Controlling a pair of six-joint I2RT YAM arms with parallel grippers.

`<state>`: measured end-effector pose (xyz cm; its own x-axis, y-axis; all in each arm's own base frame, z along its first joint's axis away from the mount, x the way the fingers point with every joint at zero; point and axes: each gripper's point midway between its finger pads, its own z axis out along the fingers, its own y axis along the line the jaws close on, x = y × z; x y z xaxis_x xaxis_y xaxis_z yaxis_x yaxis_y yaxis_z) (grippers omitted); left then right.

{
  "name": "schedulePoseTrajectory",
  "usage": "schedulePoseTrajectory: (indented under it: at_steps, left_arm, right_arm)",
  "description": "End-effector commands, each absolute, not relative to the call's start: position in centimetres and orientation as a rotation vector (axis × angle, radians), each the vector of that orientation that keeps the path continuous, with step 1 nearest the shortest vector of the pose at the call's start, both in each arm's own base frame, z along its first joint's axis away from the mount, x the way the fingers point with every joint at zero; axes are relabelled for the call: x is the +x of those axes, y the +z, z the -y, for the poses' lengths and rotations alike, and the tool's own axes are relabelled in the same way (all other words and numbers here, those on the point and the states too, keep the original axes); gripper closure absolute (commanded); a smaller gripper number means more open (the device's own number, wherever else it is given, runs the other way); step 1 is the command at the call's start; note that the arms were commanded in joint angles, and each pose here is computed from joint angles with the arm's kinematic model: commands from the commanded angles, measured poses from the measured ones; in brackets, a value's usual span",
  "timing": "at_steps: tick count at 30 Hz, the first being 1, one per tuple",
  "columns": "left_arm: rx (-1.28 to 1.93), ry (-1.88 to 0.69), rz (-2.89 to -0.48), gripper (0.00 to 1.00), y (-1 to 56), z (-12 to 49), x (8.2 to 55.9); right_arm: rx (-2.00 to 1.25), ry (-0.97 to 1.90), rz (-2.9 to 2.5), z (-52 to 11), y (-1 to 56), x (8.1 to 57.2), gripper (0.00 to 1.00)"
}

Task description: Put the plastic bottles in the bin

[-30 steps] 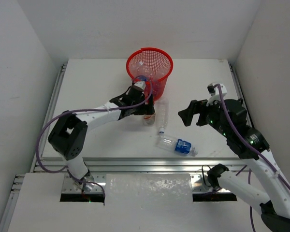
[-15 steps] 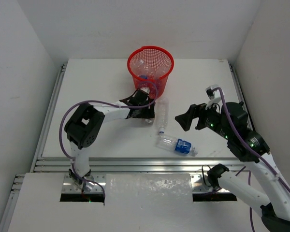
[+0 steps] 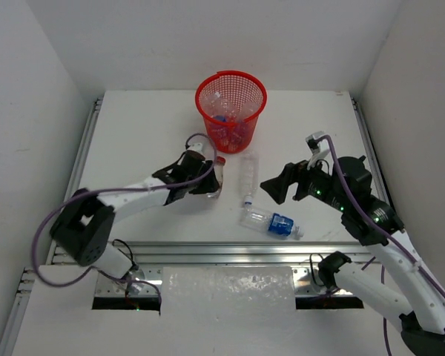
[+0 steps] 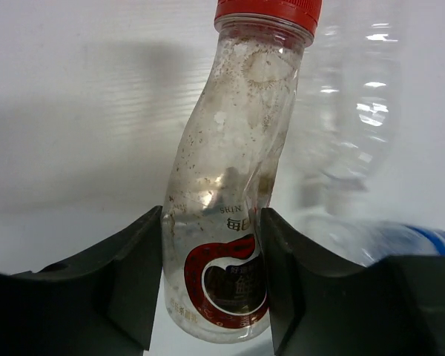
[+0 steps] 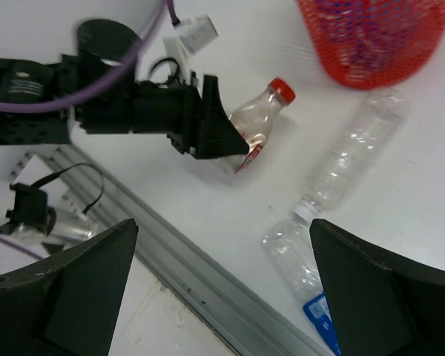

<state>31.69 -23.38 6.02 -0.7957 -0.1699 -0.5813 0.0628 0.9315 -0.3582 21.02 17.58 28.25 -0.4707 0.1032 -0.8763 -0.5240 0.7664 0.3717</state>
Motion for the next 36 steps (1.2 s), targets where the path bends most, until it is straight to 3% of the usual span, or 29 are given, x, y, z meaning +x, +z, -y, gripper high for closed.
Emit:
schedulePoseTrajectory:
  at_steps: [1, 5, 10, 21, 24, 25, 26, 27, 28, 29, 30, 36]
  left_arm:
    - [-0.038, -0.746, -2.167, 1.0, 15.1, 24.6, 30.7]
    - [0.191, -1.03, -1.93, 1.0, 21.7, 26.1, 26.3]
    - [0.453, -1.315, -1.687, 1.0, 27.9, 27.5, 20.4]
    - [0.632, -1.523, -1.564, 1.0, 29.9, 28.6, 16.7]
    - [0.641, -1.523, -1.556, 0.98, 30.2, 28.5, 16.5]
    - [0.629, -1.511, -1.564, 0.9, 30.2, 28.5, 16.8]
    - [0.616, -1.501, -1.564, 0.8, 30.4, 28.4, 17.0]
    - [0.605, -1.493, -1.573, 0.52, 30.4, 28.4, 17.1]
    - [0.573, -1.468, -1.592, 0.31, 30.5, 28.2, 17.7]
    - [0.54, -1.445, -1.607, 0.2, 30.6, 28.0, 18.1]
    - [0.516, -1.423, -1.619, 0.16, 30.7, 27.9, 18.5]
    - [0.244, -1.134, -1.799, 0.04, 29.8, 24.5, 22.0]
  right_arm:
    - [-0.46, 0.945, -1.835, -21.0, 28.5, 20.8, 0.01]
    - [-0.61, 1.254, -1.721, -25.0, 28.7, 19.0, 0.01]
    - [-0.634, 1.386, -1.584, -27.4, 31.4, 20.0, 0.01]
    - [-0.658, 1.359, -1.523, -30.2, 34.3, 21.4, 0.02]
    - [-0.65, 1.338, -1.516, -30.2, 34.7, 21.9, 0.31]
    - [-0.662, 1.346, -1.512, -30.3, 34.8, 21.7, 0.4]
    - [-0.674, 1.356, -1.51, -30.4, 34.8, 21.6, 0.7]
    - [-0.672, 1.355, -1.519, -30.4, 34.5, 21.6, 0.94]
    - [-0.66, 1.347, -1.529, -30.3, 34.2, 21.7, 1.0]
    - [-0.658, 1.341, -1.533, -30.2, 34.2, 21.7, 1.0]
    - [-0.664, 1.324, -1.534, -30.1, 34.0, 21.8, 1.0]
    - [-0.54, 1.109, -1.599, -28.3, 34.6, 25.2, 1.0]
